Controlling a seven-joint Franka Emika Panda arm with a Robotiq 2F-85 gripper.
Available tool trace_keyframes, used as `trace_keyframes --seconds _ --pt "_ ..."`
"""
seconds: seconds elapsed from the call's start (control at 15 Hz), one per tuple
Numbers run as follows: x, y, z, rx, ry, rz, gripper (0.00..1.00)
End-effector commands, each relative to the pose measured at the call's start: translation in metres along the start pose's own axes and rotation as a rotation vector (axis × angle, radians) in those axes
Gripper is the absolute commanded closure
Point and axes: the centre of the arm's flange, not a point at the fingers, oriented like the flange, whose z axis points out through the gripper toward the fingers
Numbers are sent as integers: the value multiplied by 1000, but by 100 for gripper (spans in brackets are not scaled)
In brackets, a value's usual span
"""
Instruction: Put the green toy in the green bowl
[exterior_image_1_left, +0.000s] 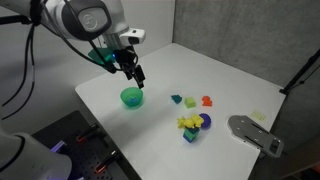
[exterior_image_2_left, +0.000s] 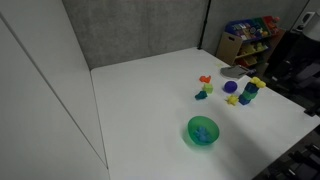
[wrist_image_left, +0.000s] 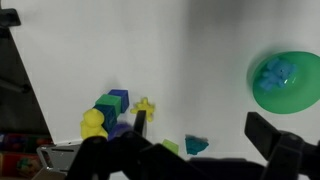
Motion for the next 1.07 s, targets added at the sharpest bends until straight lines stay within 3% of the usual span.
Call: trace_keyframes --seconds 0.0,0.53,1.0 --pt "46 -6 22 39 -11 32 0" --pt "116 -3 91 93 12 145 0" --pt "153 1 151 117 33 242 0"
